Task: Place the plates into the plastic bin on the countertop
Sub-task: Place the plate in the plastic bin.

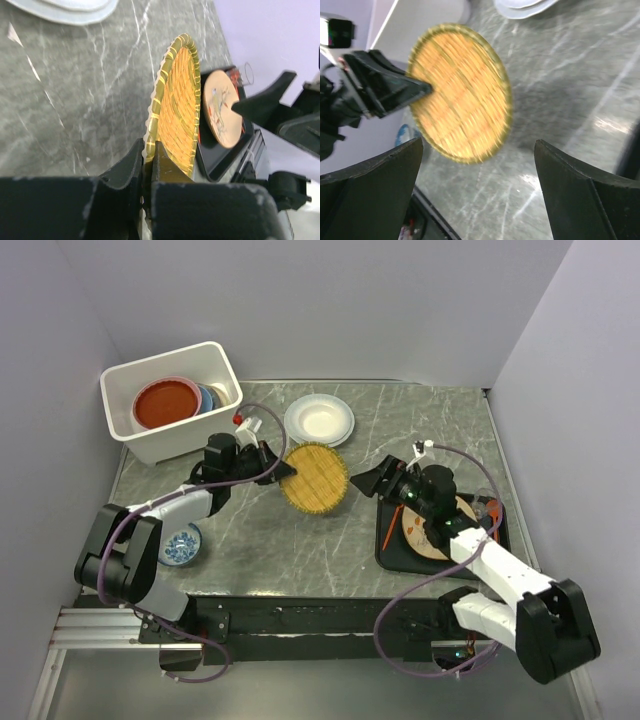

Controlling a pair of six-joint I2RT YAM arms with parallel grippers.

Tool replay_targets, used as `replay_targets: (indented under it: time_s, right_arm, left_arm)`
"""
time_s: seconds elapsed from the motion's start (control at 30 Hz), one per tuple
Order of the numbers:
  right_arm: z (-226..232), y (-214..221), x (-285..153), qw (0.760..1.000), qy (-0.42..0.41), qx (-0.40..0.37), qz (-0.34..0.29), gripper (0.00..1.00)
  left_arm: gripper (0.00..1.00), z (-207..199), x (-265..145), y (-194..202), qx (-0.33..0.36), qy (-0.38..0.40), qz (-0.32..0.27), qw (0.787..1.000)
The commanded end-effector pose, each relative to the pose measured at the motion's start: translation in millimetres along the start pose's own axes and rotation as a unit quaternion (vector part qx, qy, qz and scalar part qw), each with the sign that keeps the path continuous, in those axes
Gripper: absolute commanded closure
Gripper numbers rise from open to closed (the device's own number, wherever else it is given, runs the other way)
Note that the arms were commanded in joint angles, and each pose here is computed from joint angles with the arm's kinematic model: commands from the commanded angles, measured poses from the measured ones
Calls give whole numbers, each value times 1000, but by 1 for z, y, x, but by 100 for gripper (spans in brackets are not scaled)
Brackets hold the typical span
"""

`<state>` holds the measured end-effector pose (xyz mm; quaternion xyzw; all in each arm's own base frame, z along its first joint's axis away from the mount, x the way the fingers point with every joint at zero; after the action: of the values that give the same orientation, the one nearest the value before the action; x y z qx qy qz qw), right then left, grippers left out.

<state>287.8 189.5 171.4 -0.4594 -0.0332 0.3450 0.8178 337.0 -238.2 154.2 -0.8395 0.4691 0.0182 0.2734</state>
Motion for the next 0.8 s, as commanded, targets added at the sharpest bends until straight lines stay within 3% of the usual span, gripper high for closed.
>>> replay_targets:
  time_s: [0.0, 0.77]
  right_arm:
    - [-17, 0, -12, 998, 56, -31, -9, 1]
    - [-7, 6, 18, 995, 69, -68, 19, 0]
  left_arm:
    - [99, -40, -8, -38, 46, 29, -56, 997]
    - [99, -49, -77, -135, 14, -41, -205, 978]
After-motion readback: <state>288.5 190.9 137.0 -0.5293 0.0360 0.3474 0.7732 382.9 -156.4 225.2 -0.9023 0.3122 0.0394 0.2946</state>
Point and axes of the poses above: each gripper's point midway between its finger pads, its own x axis out along the fingers, its own z axis along the line the jaws close on, y = z × x, the point moved 1 cm from there along -x, back along the fingers, and after that the axes turned 14 degrees about -x, right-handed, at the moved point
